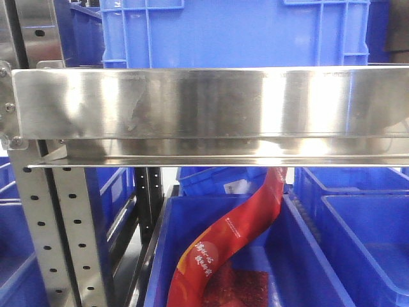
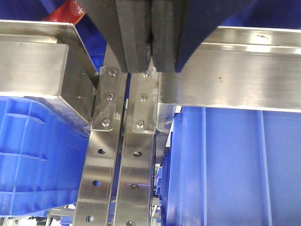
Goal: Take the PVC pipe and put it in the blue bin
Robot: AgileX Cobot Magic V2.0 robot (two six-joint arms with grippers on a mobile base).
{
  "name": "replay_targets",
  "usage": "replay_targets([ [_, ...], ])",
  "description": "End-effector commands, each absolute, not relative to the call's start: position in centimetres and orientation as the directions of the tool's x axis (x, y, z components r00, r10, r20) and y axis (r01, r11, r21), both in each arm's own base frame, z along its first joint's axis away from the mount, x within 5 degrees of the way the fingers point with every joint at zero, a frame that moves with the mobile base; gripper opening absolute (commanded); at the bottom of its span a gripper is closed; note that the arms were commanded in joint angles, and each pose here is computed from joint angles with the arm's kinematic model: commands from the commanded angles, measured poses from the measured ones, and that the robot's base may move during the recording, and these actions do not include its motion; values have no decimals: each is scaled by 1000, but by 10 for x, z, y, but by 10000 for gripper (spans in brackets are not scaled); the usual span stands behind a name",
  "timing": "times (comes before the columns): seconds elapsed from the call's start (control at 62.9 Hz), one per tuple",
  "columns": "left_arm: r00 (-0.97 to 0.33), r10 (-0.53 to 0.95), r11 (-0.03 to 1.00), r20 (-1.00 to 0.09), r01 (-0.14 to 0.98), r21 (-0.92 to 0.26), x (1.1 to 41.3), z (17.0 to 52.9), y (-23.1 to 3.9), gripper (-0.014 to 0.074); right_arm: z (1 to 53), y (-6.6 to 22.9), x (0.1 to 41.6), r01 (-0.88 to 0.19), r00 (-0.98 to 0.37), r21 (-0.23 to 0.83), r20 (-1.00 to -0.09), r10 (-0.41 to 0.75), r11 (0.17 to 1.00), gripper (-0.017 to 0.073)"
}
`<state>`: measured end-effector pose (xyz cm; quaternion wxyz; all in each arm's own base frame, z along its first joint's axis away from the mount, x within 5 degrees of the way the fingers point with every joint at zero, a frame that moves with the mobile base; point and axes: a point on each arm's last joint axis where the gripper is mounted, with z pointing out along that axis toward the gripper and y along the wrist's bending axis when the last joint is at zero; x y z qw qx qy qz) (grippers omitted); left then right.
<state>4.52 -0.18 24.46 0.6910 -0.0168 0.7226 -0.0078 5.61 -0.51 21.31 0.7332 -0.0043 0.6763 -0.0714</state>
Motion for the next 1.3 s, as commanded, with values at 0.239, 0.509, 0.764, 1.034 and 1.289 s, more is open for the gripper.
replay_targets([
  [0.239,-28,-50,999,-998,-15,-49,45,246,-2,-111,220,-6,55,125,146,-170,-971,-187,978,-156],
  [0.509,-28,-50,999,-998,-15,-49,45,246,-2,-111,223,-6,54,120,186,-105,-974,-126,987,-156],
  [0.764,-28,-50,999,-998,-15,-49,45,246,-2,-111,222,-6,55,104,175,-38,-983,-56,994,-156],
  [1.034,-28,-50,999,-998,-15,-49,45,246,-2,-111,220,-5,55,93,159,13,-987,-2,996,-156],
  [1.289,-28,-50,999,-998,-15,-49,45,246,-2,-111,219,-5,55,92,154,13,-988,-2,996,-156],
])
